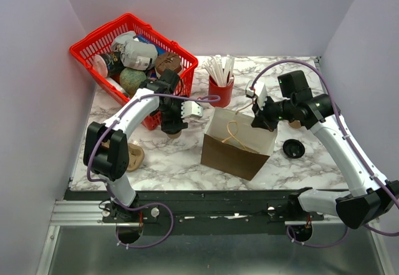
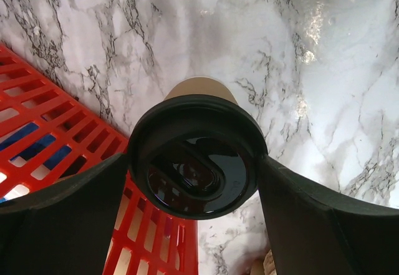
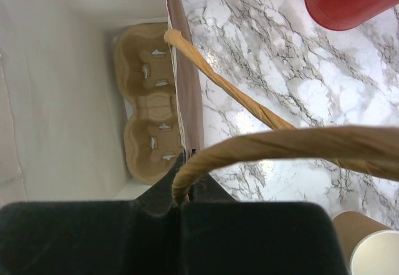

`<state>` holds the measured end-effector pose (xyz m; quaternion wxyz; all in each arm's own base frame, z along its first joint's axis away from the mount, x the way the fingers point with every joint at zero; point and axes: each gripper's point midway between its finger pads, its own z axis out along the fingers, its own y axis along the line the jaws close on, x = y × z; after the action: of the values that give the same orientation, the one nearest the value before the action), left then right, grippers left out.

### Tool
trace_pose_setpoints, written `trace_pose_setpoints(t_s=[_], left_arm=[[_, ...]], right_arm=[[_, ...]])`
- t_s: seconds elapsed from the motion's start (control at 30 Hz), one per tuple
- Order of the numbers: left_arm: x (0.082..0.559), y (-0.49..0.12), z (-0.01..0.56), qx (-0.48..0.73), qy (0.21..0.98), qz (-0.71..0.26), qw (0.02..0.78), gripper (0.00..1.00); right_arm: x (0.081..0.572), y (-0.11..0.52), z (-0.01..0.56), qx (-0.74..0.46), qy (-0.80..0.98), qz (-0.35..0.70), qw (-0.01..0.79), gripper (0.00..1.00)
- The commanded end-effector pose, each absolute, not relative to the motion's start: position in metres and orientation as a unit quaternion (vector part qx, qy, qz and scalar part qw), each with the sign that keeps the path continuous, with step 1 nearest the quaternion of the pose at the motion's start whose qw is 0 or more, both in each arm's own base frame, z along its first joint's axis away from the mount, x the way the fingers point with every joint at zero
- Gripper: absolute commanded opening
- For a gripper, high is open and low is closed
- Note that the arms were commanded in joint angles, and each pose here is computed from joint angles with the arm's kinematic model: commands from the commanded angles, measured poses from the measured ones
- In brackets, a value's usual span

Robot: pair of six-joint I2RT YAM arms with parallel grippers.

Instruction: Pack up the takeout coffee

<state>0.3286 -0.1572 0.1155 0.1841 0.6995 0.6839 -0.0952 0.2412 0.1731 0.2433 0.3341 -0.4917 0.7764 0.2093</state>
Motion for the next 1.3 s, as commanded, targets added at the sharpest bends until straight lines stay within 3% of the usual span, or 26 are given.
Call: trace_pose_setpoints(t_s=[0.0,0.17,0.43,0.6,0.73,0.93,1.07,1.1,1.17,1.27], left_arm=[[0.326,-0.161,0.113,0.704,0.678,-0.096,0.188,0.91],[0.327,-0.160,0.111,0.700,0.683,-0.091,0.188,0.89],[0.320,-0.162,0.120,0.699,0.683,-0.105,0.184,0.68],[0.307,-0.172,0.151,0.700,0.667,-0.134,0.217,0.60],[0.292,-0.179,0.174,0.704,0.648,-0.160,0.242,0.60],[0.275,-0.197,0.234,0.690,0.618,-0.189,0.327,0.55],[0.268,-0.201,0.265,0.670,0.617,-0.200,0.361,0.33],[0.266,-0.202,0.274,0.667,0.614,-0.202,0.372,0.18],[0.266,-0.205,0.290,0.647,0.619,-0.208,0.393,0.03],[0.269,-0.212,0.321,0.616,0.614,-0.212,0.445,0.00]], right_arm=[[0.241,0.180,0.243,-0.494,0.769,0.228,0.336,0.01],[0.242,0.180,0.243,-0.494,0.769,0.229,0.334,0.01],[0.246,0.175,0.244,-0.492,0.773,0.211,0.341,0.01],[0.248,0.171,0.249,-0.494,0.772,0.196,0.349,0.01],[0.250,0.169,0.248,-0.494,0.773,0.188,0.350,0.01],[0.259,0.163,0.249,-0.496,0.773,0.158,0.362,0.00],[0.262,0.161,0.257,-0.507,0.764,0.148,0.370,0.01],[0.262,0.162,0.258,-0.509,0.763,0.147,0.370,0.00],[0.261,0.162,0.262,-0.512,0.761,0.148,0.370,0.01],[0.258,0.161,0.265,-0.519,0.758,0.148,0.367,0.01]])
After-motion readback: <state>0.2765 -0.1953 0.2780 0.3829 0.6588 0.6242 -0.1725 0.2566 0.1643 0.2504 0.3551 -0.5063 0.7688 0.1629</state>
